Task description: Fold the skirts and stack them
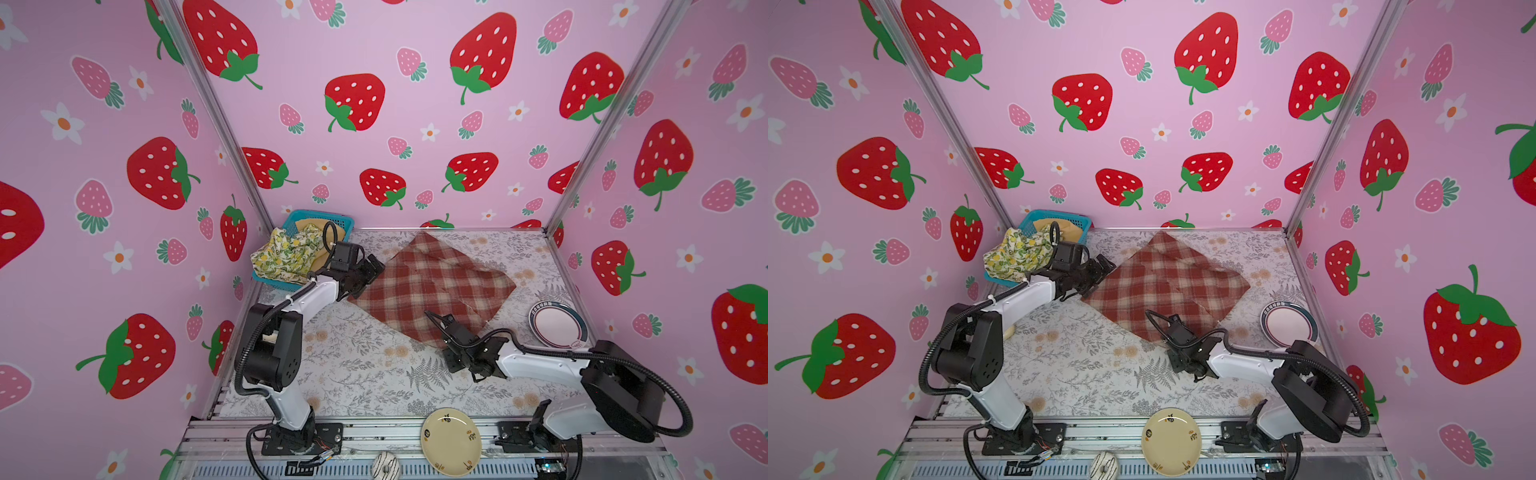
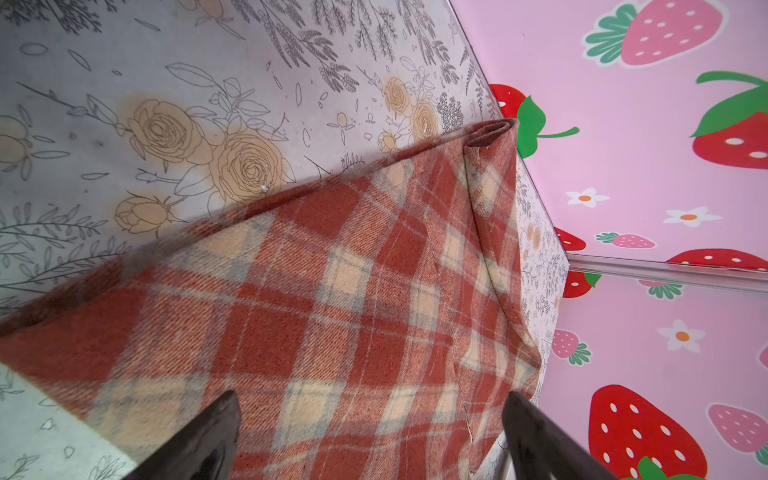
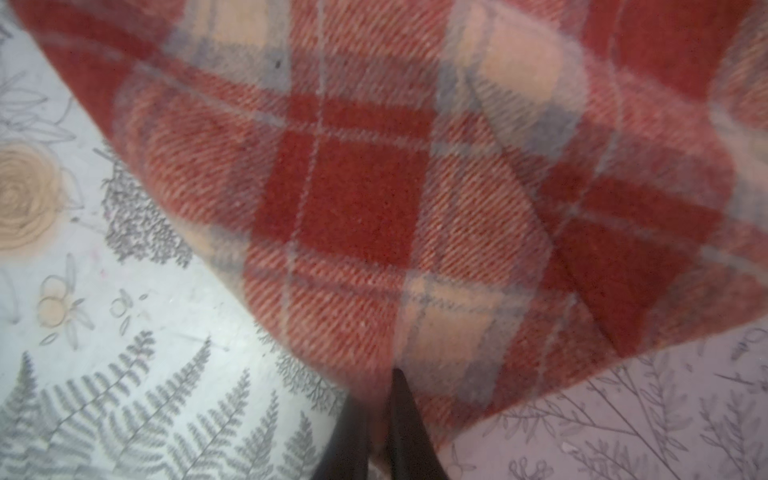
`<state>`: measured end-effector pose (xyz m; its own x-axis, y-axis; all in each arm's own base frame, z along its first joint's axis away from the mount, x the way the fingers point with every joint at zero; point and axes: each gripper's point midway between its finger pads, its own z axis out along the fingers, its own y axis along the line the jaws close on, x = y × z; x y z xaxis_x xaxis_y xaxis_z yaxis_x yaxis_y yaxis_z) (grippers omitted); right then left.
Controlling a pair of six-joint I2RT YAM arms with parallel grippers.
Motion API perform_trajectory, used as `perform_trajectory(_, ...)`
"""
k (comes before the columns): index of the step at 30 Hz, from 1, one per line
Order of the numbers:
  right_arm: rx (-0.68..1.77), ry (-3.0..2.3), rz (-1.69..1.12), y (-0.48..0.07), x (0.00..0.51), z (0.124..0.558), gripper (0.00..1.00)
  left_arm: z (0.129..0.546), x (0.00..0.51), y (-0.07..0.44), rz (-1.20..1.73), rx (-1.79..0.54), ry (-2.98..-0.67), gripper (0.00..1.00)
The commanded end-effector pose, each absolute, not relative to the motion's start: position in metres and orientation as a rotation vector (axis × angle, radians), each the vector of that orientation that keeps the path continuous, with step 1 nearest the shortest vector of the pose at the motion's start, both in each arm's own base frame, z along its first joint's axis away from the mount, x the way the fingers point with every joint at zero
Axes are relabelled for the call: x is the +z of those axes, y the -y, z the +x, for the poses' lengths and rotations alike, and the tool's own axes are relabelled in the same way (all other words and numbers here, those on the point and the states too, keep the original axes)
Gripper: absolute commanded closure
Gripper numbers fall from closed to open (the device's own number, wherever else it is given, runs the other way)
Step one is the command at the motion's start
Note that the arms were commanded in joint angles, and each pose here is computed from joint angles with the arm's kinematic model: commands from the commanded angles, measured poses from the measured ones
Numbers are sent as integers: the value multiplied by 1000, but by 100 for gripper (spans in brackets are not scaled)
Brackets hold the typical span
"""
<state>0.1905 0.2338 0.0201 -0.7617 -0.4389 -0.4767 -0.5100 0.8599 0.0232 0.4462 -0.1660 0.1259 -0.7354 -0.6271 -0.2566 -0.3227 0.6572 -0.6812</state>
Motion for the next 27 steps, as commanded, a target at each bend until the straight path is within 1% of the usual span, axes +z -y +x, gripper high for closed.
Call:
perform_trajectory(1, 328, -2720, -820, -227, 11, 151, 90, 439, 147, 164, -709, -879, -2374, 1)
perform_trajectory(5, 548, -2711, -843, -242, 38, 145, 90, 426, 157, 160, -684, -862, -2369, 0)
perform_trajectory(9, 727, -2682, -795, -242, 66, 156, 90, 410, 162, 150, -672, -809, -2374, 0)
perform_trajectory(12, 834, -2680, -755, -237, 75, 166, 90, 398, 161, 145, -653, -775, -2402, 1)
perform_trajectory(19, 1086, -2715, -700, -237, 68, 174, 90, 378, 134, 137, -675, -722, -2459, 0)
perform_trajectory(27, 1156, -2735, -575, -226, 62, 197, 90, 360, 99, 123, -803, -686, -2438, 0)
